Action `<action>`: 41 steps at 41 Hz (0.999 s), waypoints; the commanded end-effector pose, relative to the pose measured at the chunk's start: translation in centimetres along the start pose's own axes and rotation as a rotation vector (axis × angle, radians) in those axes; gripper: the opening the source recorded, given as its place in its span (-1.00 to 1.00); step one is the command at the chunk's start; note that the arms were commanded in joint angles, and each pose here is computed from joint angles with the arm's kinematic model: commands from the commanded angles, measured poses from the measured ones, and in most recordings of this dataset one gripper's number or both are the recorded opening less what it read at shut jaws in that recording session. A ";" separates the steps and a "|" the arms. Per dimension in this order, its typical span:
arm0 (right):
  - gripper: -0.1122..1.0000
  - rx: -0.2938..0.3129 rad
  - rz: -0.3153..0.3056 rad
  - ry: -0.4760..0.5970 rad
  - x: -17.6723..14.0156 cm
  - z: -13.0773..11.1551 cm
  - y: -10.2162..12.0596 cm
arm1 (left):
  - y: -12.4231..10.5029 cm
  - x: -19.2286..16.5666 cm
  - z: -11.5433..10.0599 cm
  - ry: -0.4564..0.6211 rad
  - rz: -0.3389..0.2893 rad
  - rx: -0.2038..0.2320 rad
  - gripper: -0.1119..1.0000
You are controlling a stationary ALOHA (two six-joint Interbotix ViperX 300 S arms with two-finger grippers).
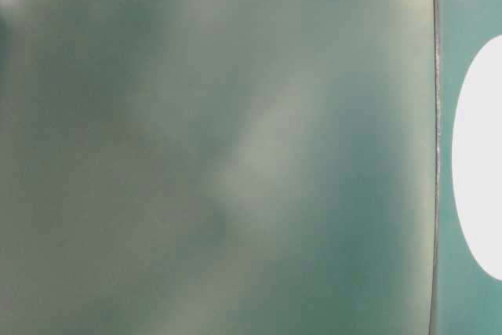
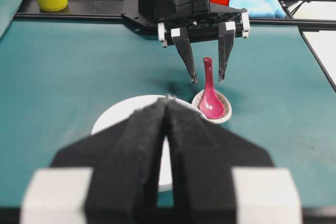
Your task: Scoop the yellow hexagonal prism block from the bowl with a spoon using the right arm.
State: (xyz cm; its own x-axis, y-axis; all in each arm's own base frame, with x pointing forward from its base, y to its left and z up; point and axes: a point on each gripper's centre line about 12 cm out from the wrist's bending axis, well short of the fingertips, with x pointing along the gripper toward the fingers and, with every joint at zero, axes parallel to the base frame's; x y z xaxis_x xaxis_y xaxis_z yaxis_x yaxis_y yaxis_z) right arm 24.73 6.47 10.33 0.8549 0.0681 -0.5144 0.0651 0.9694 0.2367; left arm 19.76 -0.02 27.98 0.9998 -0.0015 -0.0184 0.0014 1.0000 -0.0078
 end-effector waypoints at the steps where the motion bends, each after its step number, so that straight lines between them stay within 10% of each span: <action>1: 0.27 0.009 0.007 -0.030 -0.3 0.2 0.2 | 0.0 0.2 1.0 -0.023 -0.001 0.000 -0.77; 41: 0.26 0.012 -0.022 -0.111 0.7 -2.6 -0.2 | 0.0 0.2 0.9 -0.018 0.001 0.000 -0.77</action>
State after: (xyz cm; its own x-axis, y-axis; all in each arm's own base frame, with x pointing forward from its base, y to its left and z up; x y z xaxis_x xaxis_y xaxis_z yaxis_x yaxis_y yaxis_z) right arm 23.79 6.85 7.36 0.8925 0.0176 -0.4507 0.0977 0.9680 0.2312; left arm 19.76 -0.02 27.90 0.9997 -0.0015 -0.0245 0.0013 1.0000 -0.0078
